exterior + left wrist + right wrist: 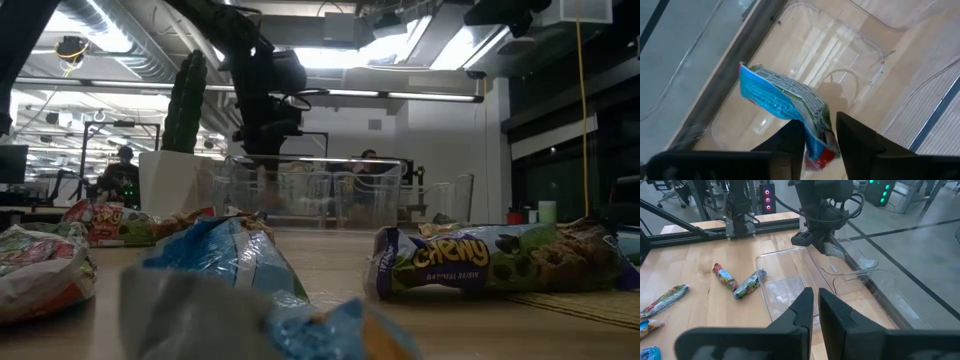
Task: Pick and place Granola Bars by type
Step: Put the red granola bar into the top left transparent bin
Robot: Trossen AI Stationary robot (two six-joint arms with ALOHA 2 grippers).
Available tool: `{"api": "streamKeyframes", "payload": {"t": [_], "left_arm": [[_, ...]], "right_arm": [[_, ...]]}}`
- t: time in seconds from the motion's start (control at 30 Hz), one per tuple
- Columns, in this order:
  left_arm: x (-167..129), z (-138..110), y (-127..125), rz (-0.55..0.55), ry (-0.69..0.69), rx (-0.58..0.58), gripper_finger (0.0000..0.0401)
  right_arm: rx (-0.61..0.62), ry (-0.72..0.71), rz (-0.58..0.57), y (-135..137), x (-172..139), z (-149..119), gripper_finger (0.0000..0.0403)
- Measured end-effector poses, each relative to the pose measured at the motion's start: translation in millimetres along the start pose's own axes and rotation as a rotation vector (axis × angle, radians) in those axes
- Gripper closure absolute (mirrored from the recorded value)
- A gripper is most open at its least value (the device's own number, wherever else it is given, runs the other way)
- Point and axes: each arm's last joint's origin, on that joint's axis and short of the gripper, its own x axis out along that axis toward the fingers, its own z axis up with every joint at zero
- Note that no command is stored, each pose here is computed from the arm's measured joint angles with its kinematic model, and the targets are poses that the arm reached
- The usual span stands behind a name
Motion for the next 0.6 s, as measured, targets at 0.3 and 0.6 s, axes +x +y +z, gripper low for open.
{"api": "streamKeyframes", "payload": {"t": [0.3,0.6], "left_arm": [[-1.3,0.1,0.2,0.001,-0.004,-0.001,0.0260],[-35.5,-0.3,-4.6,-0.060,-0.089,-0.024,0.0244]], "right_arm": [[-0.002,0.008,-0.001,0.0,0.1,-0.8,0.0370],[-0.007,0.008,-0.001,-0.1,0.1,-0.8,0.0370]]}}
